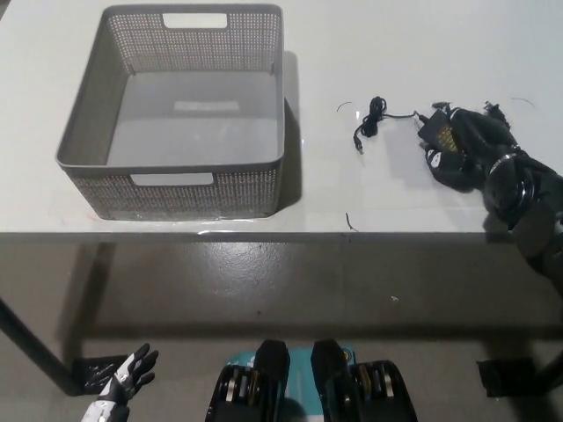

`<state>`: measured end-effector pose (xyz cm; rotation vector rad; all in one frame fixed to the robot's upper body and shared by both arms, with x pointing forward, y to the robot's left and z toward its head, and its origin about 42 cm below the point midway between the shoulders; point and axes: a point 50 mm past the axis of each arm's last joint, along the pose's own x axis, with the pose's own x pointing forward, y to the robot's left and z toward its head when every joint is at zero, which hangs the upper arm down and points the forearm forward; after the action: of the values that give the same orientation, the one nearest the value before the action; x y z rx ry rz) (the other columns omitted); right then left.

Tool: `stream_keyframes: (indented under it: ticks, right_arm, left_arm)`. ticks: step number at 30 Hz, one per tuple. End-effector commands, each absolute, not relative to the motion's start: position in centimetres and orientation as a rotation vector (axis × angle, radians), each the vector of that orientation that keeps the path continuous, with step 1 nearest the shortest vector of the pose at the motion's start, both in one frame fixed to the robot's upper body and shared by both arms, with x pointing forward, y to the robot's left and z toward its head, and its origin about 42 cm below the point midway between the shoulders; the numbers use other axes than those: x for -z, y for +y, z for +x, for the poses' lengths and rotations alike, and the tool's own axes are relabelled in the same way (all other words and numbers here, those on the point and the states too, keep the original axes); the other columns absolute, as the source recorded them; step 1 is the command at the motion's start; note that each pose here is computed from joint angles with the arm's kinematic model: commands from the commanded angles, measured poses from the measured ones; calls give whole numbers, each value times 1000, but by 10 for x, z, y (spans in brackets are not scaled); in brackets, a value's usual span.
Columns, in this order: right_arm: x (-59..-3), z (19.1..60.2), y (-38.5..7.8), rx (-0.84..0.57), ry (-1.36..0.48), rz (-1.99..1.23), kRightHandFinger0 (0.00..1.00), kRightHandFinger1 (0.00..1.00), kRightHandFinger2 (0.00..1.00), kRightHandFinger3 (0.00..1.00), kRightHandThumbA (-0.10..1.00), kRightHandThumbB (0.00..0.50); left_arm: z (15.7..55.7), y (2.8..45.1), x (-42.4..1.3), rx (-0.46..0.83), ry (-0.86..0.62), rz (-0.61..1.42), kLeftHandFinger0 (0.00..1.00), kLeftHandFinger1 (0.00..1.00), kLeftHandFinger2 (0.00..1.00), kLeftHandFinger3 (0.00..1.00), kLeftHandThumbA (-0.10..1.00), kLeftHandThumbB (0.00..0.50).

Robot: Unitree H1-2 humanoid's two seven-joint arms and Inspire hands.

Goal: Use the right hand to pick up a black power cord and place it into a container on the left hand side

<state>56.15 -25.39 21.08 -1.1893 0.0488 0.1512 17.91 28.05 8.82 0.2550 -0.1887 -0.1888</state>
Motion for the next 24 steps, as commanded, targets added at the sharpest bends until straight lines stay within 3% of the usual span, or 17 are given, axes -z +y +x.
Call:
stream_keyframes:
  ticks: [1,4,7,8,12,15,21,24]
  right_arm:
    - [-279,583,-247,-31,-155,-1136,126,525,822,839,-100,145]
    - [-299,587,-247,4,-204,-1143,89,477,795,863,-100,139]
    - [-318,590,-246,31,-268,-1144,83,500,783,877,-100,128]
    - [-331,592,-245,52,-304,-1152,136,524,811,888,-100,135]
    - [-359,596,-242,79,-370,-1153,118,514,810,907,-100,149]
    - [-381,598,-237,87,-412,-1137,122,545,847,983,-100,134]
    - [-424,600,-222,112,-485,-1130,111,554,852,979,-100,141]
    - [-444,600,-208,109,-532,-1120,71,500,832,990,-100,138]
  left_arm:
    - [177,285,-98,182,-232,256,1000,1000,1000,1000,1000,303]
    - [177,285,-98,185,-234,251,1000,1000,1000,1000,1000,296]
    - [177,285,-98,185,-234,256,1000,1000,1000,1000,1000,304]
    - [177,285,-98,181,-231,261,1000,1000,1000,1000,1000,306]
    - [175,285,-98,187,-232,275,1000,1000,1000,1000,1000,301]
    - [173,285,-97,188,-228,281,1000,1000,1000,1000,1000,302]
    - [173,284,-98,189,-226,288,1000,1000,1000,1000,1000,313]
    - [173,284,-98,190,-221,291,1000,1000,1000,1000,1000,322]
